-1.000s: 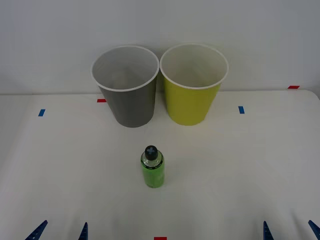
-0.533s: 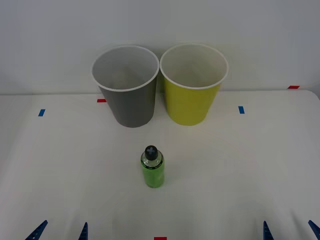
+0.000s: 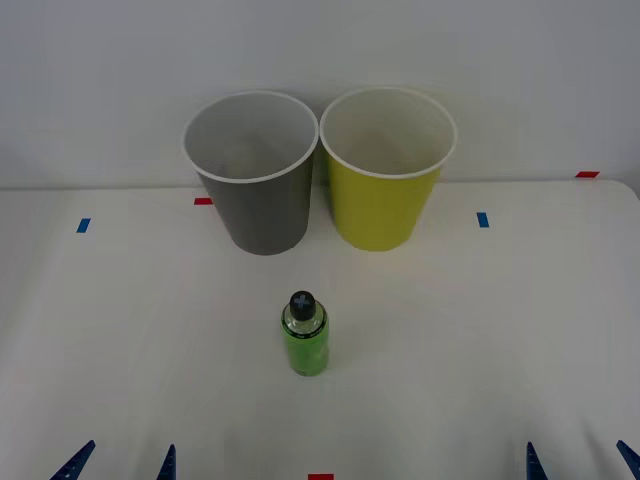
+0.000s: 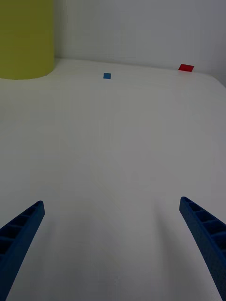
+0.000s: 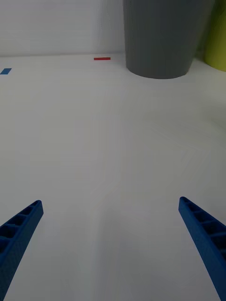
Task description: Put cans in the gray bin and PET bottles in the light green bin.
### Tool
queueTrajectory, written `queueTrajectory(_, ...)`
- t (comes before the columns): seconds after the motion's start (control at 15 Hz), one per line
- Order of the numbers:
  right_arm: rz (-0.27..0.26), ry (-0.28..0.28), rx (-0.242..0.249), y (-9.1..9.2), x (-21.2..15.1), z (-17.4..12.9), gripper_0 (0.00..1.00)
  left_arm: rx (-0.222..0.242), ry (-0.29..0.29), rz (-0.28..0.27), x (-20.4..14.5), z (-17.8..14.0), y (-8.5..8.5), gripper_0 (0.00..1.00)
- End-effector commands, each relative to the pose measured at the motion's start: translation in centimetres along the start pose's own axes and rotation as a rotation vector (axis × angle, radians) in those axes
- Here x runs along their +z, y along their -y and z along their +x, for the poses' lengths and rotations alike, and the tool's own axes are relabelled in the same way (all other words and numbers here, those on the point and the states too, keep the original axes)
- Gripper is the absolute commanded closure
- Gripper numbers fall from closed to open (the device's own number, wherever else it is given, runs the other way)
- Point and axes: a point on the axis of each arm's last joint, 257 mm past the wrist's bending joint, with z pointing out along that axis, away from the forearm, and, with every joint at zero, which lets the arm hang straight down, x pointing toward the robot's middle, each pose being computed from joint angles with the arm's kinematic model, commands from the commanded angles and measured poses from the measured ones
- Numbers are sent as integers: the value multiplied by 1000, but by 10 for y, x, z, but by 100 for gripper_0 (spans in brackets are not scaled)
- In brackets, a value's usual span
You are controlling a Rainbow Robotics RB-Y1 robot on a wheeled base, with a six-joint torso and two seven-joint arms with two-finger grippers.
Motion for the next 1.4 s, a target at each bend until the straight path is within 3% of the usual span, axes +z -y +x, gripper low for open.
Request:
queueTrajectory(0.07, 0, 0, 0, 0, 0, 0, 0, 0, 0, 0, 0, 0, 0, 0)
queueTrajectory(0.73, 0, 0, 0, 0, 0, 0, 0, 0, 0, 0, 0, 0, 0, 0)
queueTrajectory(0.8, 0, 0, 0, 0, 0, 0, 0, -19, -20, 3, 1, 14, 5, 0)
queueTrajectory(0.93, 0, 0, 0, 0, 0, 0, 0, -22, 65, 19, 4, -6, 7, 0)
queueTrajectory(1.07, 0, 0, 0, 0, 0, 0, 0, -17, 110, 62, 9, -19, 17, 0)
queueTrajectory(1.27, 0, 0, 0, 0, 0, 0, 0, -9, 159, 180, 21, -35, 49, 0)
queueTrajectory(1.4, 0, 0, 0, 0, 0, 0, 0, 20, 171, 256, 27, -38, 66, 0)
